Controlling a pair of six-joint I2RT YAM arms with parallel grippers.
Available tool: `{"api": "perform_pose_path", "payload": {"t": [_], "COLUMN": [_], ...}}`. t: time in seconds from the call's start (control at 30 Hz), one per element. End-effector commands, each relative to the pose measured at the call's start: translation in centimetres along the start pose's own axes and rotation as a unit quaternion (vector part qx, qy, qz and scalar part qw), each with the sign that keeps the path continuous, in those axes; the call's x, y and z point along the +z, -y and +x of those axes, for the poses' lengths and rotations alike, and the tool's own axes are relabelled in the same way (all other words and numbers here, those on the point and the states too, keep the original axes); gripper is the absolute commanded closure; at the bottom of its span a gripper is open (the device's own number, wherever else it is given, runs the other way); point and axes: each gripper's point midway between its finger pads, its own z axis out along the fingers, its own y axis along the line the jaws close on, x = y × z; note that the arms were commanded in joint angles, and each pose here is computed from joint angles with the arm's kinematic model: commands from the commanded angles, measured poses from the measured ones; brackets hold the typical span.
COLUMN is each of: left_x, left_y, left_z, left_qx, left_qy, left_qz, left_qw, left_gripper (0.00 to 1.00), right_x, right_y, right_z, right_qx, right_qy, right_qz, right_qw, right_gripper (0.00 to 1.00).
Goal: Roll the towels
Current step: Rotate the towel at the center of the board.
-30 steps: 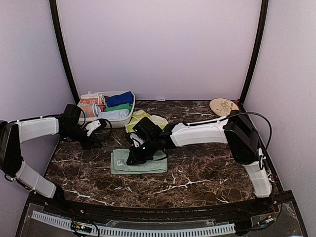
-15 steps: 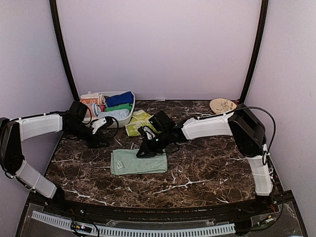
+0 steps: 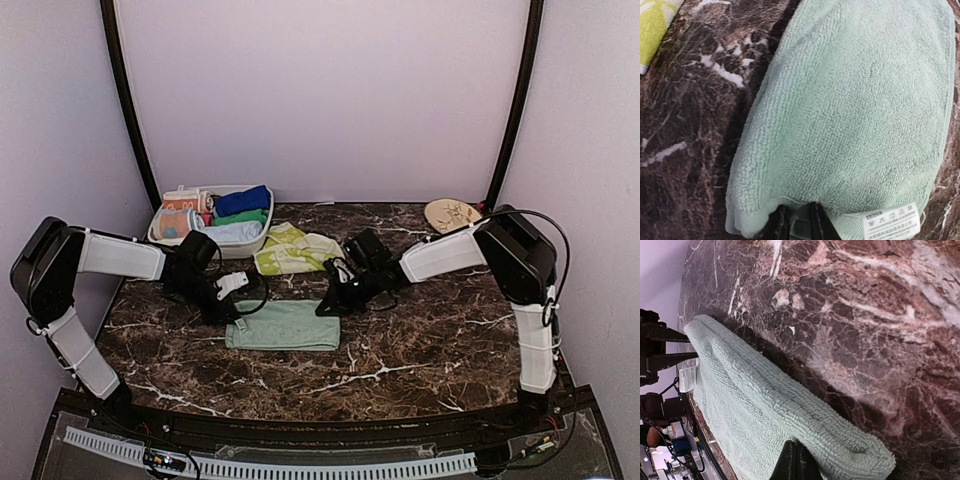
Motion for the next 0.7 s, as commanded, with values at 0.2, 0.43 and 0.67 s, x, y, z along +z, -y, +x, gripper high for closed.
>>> {"api": "perform_pose_path", "payload": {"t": [0.2, 0.43, 0.67], "left_x": [0.1, -2.1, -9.0], "left_y": [-4.8, -7.4, -7.3], "left_z": [-1.3, -7.0, -9.7], "left_qx": [0.018, 0.056, 0.076], "left_qy": [-0.012, 0.03, 0.078], "left_qz": [-0.101, -0.128, -0.182], "left_qw": [0.995, 0.99, 0.977], "left_gripper": [0.82, 0.59, 0.42], "right_x": [-1.1, -1.4, -4.2], "right_y": [-0.4, -4.8, -11.2], "right_z": [7.7, 12.1, 5.6], "right_qx": [0.01, -0.022, -0.111], "right_qy": [-0.032, -0.052, -0.033], "right_qz": [0.026, 0.016, -0.023], "right_qw": [0.999, 0.998, 0.993], "right_gripper": [1.0, 1.0, 0.95]}}
